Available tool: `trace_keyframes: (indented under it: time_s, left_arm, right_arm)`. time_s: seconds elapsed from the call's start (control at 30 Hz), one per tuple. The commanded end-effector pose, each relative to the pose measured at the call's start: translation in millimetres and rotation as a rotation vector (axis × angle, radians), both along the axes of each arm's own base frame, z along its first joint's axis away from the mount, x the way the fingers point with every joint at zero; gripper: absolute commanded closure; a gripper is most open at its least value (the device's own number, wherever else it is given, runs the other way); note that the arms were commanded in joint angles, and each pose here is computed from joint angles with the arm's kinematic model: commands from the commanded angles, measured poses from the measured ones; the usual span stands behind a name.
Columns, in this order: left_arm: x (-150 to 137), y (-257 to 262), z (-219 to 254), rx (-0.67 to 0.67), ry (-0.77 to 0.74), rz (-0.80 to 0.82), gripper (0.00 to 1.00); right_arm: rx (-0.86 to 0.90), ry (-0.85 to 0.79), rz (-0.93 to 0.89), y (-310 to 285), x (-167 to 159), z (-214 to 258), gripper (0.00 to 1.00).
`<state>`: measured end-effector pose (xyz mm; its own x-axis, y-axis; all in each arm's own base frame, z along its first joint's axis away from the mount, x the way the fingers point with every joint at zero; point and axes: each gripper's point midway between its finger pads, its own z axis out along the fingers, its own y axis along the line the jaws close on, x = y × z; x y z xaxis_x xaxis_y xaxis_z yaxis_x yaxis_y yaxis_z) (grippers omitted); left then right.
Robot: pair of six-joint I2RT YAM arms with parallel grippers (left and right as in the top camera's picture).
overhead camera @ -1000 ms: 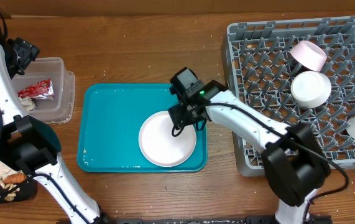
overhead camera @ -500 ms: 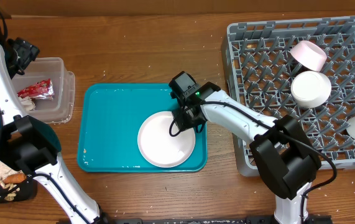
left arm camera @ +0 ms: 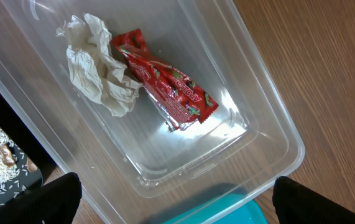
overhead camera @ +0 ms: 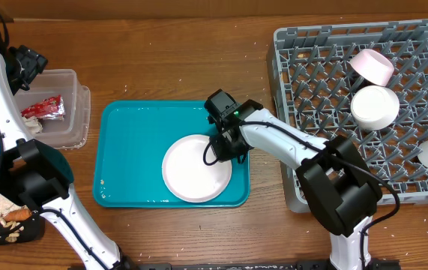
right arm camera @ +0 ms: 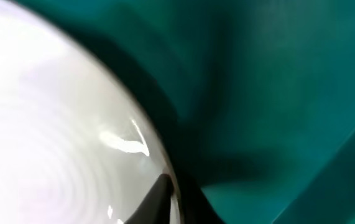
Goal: Sort waste into correct bins and load items into the dishwasher
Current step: 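Reach the right gripper to the white plate on the tray and grasp it, then lift the white plate with the right gripper and carry it over the rack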
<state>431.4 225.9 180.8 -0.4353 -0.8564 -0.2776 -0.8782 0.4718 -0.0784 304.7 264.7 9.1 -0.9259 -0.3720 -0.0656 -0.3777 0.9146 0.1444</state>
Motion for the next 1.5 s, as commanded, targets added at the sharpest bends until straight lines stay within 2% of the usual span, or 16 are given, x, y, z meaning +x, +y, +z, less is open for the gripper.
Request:
trace_keyframes:
  time_s: [0.0,0.07,0.23,0.33,0.37,0.47,0.73,0.83,0.93,1.17,1.47]
  left_arm:
    - [-2.0,0.1,13.6,0.009,-0.032,0.008,0.00]
    - [-2.0,0.1,13.6,0.009,-0.032,0.008,0.00]
    - [-2.0,0.1,13.6,0.009,-0.032,0.008,0.00]
    - [-2.0,0.2,13.6,0.009,-0.032,0.009,0.00]
    - [-2.0,0.1,13.6,0.009,-0.032,0.008,0.00]
    - [-2.0,0.1,13.6,0.009,-0.032,0.008,0.00]
    - [-2.0,0.2,13.6,0.009,-0.032,0.009,0.00]
    - [-2.0,0.1,13.6,0.009,-0.032,0.008,0.00]
    - [-2.0,0.1,13.6,0.009,-0.032,0.008,0.00]
    - [-2.0,0.2,13.6,0.009,-0.032,0.009,0.00]
    - [-2.0,0.1,13.6,0.009,-0.032,0.008,0.00]
  right_arm:
    - [-0.051,-0.037,-0.014,-2.8,16.8,17.6,0.96]
    - [-0.081,-0.076,-0.037,-7.4,27.4,40.5,0.96]
    - [-0.210,-0.243,-0.242,-53.6,61.5,109.6,0.96]
    - [-0.282,-0.401,-0.386,-112.3,87.2,172.2,0.96]
    - [-0.290,-0.420,-0.408,-121.4,90.1,179.4,0.96]
    - [-0.334,-0.528,-0.604,-199.2,107.9,221.4,0.96]
    - [-0.343,-0.637,-0.889,-316.6,139.5,242.4,0.96]
    - [-0.356,-0.674,-0.925,-344.3,147.4,247.0,0.96]
    - [-0.376,-0.684,-0.895,-350.3,151.5,246.8,0.96]
    - [-0.561,-0.730,-0.906,-375.9,160.8,242.4,0.96]
    - [-0.590,-0.683,-0.838,-369.5,172.4,216.4,0.96]
